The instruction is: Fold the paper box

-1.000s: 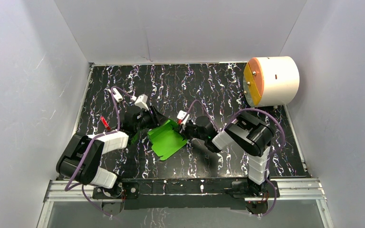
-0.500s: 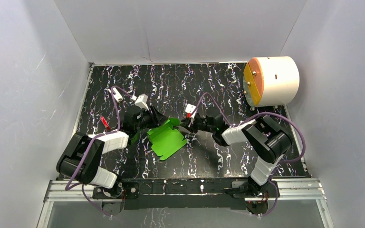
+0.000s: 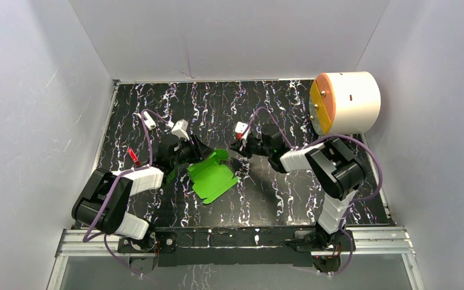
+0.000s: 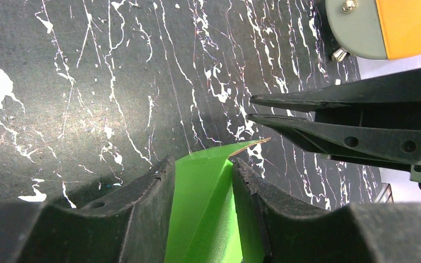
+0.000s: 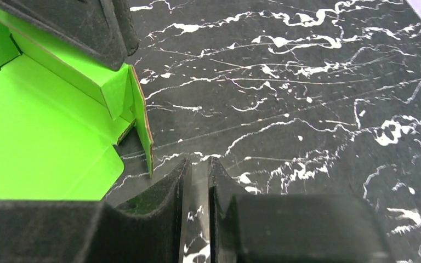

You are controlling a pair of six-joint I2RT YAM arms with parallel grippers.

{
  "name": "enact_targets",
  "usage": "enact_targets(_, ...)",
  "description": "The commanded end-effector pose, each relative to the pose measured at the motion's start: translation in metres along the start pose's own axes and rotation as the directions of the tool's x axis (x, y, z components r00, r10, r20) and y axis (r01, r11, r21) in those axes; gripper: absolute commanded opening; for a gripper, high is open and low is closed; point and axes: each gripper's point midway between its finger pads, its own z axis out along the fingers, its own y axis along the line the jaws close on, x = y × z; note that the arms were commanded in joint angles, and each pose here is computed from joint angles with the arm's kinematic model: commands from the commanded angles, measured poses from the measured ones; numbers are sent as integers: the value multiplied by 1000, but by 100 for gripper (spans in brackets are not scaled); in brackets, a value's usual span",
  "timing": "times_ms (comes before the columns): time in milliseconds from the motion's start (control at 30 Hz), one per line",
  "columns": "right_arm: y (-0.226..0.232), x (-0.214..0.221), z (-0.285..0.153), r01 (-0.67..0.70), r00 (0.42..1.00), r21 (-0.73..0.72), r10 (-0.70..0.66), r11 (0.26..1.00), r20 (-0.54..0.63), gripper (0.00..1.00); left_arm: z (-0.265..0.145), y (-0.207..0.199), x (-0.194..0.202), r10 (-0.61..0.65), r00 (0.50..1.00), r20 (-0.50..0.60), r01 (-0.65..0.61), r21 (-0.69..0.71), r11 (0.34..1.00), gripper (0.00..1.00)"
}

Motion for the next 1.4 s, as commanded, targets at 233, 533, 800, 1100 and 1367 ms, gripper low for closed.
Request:
enact_targets(233, 30, -12, 22, 3, 999, -219, 8, 976, 51, 25, -3, 15, 20, 4, 998, -67, -7, -42, 999, 39)
enact_targets(533, 54, -12, 27, -30, 997, -307, 51, 951, 62, 25, -3, 17, 25, -4, 997, -73, 1, -48, 999, 37)
enact_targets(800, 65, -13, 22, -56, 993, -328, 87, 943, 80, 34, -5, 17, 27, -9, 997, -71, 5, -53, 999, 36)
enact_targets(1100, 72, -16, 36, -62, 990, -330, 99, 942, 96, 34, -5, 15, 33, -21, 996, -85, 17, -45, 999, 35)
enact_targets(1367, 64, -21, 43, -53, 986, -258, 91, 965, 138, 31, -3, 11, 39, -35, 994, -99, 32, -25, 999, 31)
